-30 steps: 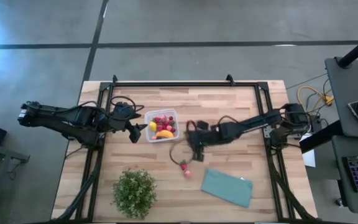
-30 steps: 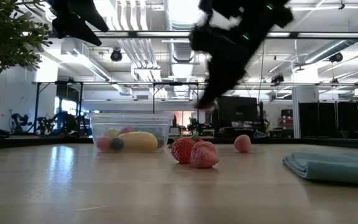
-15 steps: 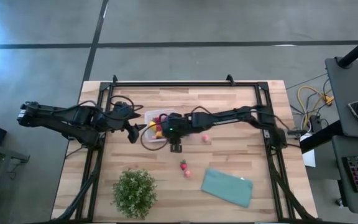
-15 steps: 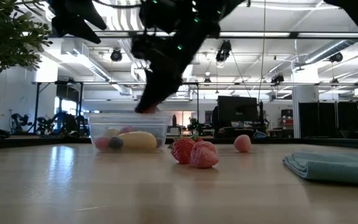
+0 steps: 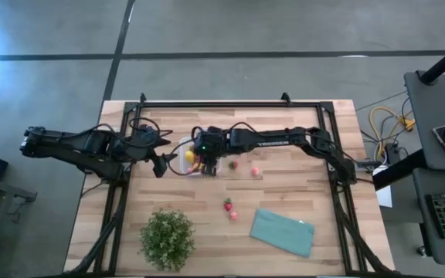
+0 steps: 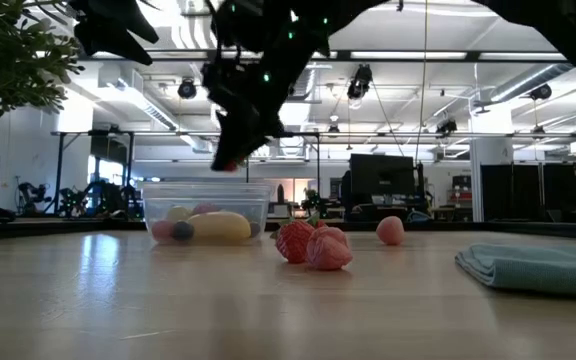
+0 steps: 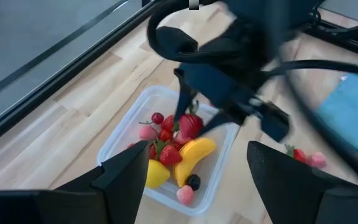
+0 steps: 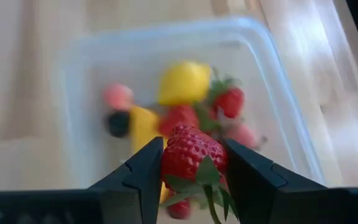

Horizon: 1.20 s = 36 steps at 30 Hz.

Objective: Pick and placing Produce into tupperware
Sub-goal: Put the red strawberry into the transparent bin, then put the pink peach into the transparent bin

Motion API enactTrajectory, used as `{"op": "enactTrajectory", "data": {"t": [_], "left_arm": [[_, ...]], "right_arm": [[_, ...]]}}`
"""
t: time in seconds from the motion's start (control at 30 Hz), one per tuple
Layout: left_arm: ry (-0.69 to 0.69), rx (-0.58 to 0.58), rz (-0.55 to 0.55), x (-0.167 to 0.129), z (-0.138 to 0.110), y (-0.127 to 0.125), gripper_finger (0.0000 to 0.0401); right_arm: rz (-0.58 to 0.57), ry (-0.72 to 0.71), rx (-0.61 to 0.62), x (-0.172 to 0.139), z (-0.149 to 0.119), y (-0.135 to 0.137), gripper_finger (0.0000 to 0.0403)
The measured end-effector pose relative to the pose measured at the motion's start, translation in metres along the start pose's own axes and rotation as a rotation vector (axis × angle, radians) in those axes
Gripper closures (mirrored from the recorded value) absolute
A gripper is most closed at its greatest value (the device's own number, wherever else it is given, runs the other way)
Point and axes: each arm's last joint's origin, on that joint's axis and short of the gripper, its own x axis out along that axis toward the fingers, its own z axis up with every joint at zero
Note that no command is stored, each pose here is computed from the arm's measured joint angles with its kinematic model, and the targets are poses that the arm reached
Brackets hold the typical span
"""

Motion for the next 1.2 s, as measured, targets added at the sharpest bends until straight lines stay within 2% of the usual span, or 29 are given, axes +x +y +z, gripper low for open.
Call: {"op": "enactTrajectory", "data": {"t": [0.13,0.33,0.57,0.73,0.9,1.03,1.2], "left_arm": [[-0.006,-0.003,-0.006,-0.01,-0.002,0.007,0.0143],[-0.062,-0.003,-0.055,-0.033,-0.011,0.022,0.0143],[-0.073,-0.002,-0.037,-0.026,-0.043,0.038,0.0143],[-0.134,-0.064,-0.066,-0.01,-0.076,0.047,0.0143],[-0.151,-0.086,-0.114,-0.003,-0.104,0.058,0.0143],[-0.244,-0.128,-0.209,-0.011,-0.105,0.062,0.0143],[-0.34,-0.17,-0.269,-0.016,-0.111,0.069,0.0143]], "right_arm": [[-0.006,0.04,0.028,0.006,-0.006,-0.018,0.0246],[0.017,0.123,0.068,0.004,-0.014,-0.024,0.0184],[0.016,0.12,0.057,-0.014,-0.01,-0.027,0.0128],[0.002,0.16,0.072,-0.038,-0.012,-0.037,0.0117],[-0.005,0.251,0.078,-0.048,-0.023,-0.045,0.0121],[0.006,0.267,0.075,-0.056,-0.032,-0.043,0.0124],[0.022,0.322,0.091,-0.063,-0.055,-0.041,0.0122]]}}
